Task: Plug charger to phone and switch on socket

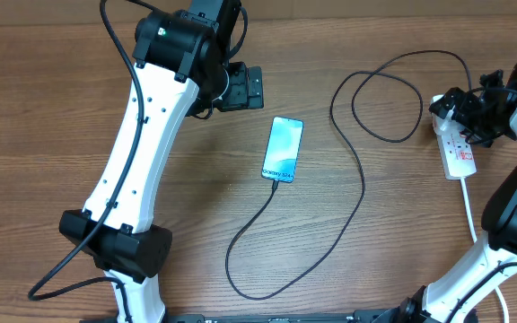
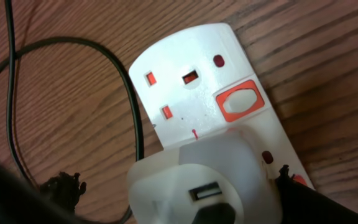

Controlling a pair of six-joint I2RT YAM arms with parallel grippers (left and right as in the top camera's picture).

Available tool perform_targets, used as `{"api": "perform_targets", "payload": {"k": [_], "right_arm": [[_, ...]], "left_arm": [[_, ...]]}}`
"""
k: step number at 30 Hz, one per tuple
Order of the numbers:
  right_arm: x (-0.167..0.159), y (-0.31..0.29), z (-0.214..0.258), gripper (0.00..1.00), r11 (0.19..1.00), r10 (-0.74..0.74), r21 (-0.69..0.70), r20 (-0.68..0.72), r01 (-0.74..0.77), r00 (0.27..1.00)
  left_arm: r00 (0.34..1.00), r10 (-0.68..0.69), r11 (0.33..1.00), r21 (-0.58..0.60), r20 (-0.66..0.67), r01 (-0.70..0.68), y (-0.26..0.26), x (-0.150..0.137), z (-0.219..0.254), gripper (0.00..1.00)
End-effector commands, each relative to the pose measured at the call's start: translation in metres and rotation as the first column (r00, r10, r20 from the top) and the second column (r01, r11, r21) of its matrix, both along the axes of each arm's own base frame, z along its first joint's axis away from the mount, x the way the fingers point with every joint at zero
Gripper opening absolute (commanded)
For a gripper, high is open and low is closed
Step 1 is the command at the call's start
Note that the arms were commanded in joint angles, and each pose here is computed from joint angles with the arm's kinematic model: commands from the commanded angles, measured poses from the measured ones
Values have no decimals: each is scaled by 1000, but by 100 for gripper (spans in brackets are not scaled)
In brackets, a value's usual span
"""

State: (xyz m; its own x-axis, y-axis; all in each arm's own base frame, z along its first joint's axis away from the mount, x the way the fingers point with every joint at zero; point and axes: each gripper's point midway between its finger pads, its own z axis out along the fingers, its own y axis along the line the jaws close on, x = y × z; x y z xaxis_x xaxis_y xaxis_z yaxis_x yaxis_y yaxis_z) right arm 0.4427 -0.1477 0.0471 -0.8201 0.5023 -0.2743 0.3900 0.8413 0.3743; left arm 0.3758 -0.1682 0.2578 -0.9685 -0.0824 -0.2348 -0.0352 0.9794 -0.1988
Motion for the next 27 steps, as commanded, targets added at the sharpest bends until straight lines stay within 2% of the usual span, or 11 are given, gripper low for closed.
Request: {"api": "perform_targets", "payload": {"k": [1, 13, 27], "right_arm": [[-6, 20, -14, 100, 998, 9, 58, -31, -7, 999], [-10, 22, -20, 100, 998, 0, 69, -46, 3, 999], [10, 2, -2, 100, 999, 37, 12, 65, -38, 997]], "left_arm": [[1000, -13, 1000, 13, 9, 12, 2, 3, -1, 100], [1000, -13, 1000, 13, 9, 12, 2, 3, 0, 100], [1000, -13, 1000, 12, 9, 13, 2, 3, 0, 100]]}}
